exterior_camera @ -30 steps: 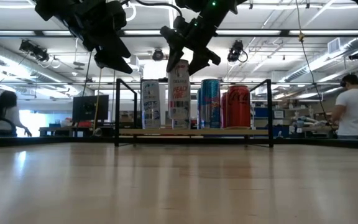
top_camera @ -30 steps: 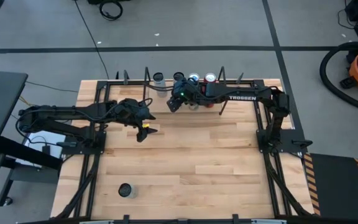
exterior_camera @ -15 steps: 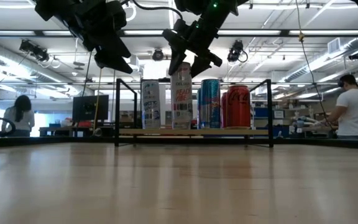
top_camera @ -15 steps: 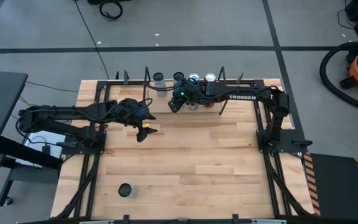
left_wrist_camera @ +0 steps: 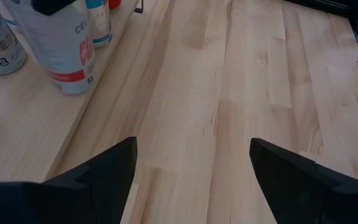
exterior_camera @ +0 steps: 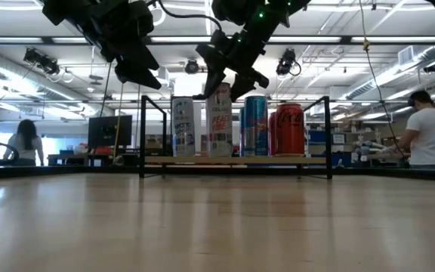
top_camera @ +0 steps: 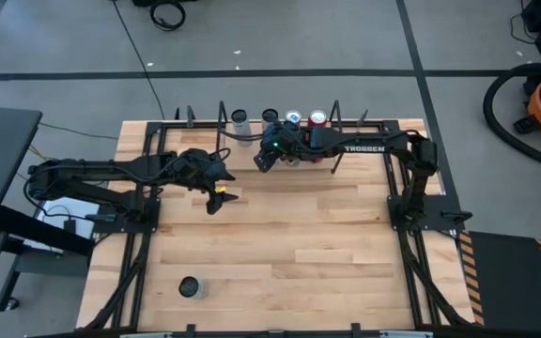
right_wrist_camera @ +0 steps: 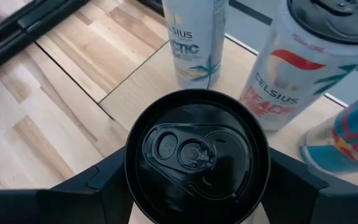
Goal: Place canned beverage on shelf
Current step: Put the white and pink soda can on the shelf aligned with the other white and pink soda can
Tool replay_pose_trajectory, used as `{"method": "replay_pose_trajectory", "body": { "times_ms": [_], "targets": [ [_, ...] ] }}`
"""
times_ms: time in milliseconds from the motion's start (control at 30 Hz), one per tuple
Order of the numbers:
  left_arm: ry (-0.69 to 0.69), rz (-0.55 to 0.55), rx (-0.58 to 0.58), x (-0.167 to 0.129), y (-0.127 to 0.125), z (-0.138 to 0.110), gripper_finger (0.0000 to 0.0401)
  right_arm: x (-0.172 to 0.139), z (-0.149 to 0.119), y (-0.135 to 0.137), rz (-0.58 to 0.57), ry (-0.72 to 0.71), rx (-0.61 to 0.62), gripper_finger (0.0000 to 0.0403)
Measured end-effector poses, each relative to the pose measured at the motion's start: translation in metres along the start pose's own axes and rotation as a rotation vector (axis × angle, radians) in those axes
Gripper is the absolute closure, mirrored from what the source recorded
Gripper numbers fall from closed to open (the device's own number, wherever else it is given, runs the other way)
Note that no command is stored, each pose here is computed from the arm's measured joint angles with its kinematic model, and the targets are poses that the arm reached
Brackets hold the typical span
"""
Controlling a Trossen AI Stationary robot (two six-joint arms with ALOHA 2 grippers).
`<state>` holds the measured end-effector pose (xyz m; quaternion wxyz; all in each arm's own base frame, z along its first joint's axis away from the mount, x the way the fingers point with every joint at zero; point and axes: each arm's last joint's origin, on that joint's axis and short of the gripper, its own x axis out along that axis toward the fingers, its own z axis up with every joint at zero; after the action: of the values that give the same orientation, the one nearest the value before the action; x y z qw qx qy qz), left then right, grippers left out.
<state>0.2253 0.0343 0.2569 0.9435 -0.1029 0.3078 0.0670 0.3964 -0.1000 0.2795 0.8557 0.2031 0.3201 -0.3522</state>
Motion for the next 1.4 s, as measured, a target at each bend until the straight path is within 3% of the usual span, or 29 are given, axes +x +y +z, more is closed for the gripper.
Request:
{"method": "replay_pose_trajectory", "body": {
  "times_ms": [467,1400],
  "targets": [
    [0.0,0.0,0.0,0.0,0.0,0.0,0.0087,0.007,0.008,-0.014,0.054,0.028,0.039,0.0114],
    [0.001,0.0,-0.001,0.0,0.0,0.0,0.0087,0.008,0.011,-0.016,0.027,-0.003,0.068,0.0096]
  ]
}}
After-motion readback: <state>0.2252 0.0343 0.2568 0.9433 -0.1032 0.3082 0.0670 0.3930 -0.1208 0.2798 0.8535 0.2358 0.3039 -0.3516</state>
